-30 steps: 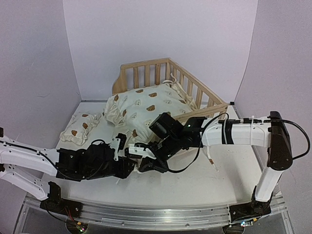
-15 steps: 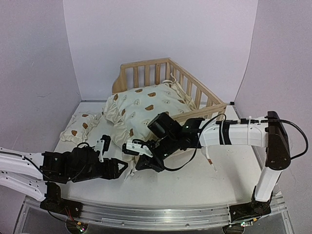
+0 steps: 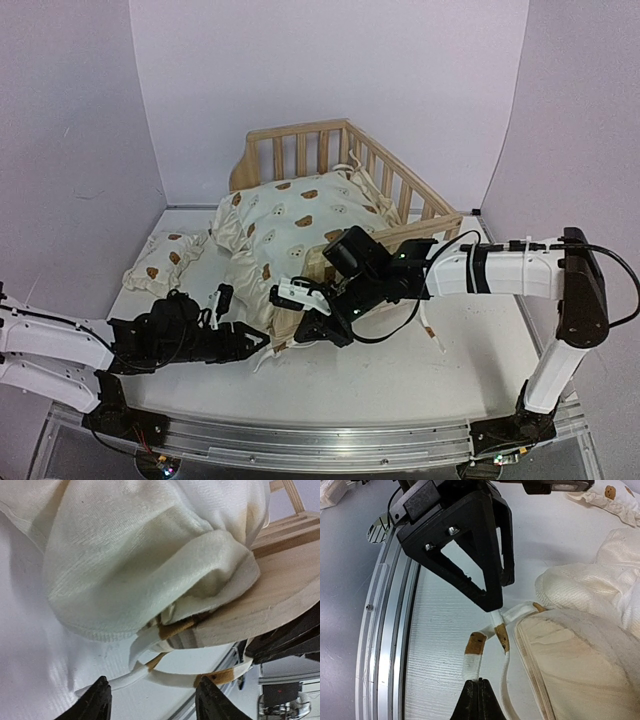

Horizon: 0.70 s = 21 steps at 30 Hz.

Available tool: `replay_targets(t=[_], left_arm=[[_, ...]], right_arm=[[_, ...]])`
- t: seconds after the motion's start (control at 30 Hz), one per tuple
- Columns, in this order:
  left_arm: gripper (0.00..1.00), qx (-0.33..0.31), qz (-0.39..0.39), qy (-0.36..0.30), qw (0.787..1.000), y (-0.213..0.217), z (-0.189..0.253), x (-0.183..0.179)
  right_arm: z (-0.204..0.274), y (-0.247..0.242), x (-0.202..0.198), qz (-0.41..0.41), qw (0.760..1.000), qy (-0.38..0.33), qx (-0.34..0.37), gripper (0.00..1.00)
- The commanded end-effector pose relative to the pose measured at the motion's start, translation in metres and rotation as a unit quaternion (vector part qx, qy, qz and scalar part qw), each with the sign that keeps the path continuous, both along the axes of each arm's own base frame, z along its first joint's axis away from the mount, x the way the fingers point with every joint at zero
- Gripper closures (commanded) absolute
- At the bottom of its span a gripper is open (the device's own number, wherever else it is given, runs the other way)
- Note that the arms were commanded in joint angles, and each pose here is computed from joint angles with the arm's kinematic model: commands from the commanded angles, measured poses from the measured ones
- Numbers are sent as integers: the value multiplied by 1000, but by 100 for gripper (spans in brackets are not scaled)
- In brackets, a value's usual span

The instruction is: Set up the pet bed

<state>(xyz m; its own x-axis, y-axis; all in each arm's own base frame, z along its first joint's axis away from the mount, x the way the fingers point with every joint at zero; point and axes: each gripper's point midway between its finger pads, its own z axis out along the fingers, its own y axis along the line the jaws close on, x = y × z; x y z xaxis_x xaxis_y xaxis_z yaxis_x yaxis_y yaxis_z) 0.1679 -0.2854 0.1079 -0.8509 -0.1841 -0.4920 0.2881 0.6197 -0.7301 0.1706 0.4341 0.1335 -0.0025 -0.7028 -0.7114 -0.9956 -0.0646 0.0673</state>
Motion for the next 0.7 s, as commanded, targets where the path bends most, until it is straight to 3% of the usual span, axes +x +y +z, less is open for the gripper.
replay_targets(t=[0.0,0.4,0.67], left_arm=[[48,-83,-63,-7,995,-22,16,-8],[49,-77,-67,-1,995,-37,-8,-1],[61,-98,-74,-16,992,-45,-2,4]], right_arm=[[-27,-27,41,-69,997,13,-37,97],[-16,-29,41,-68,997,6,-26,97],[-16,-30,39,-68,997,6,-26,97]])
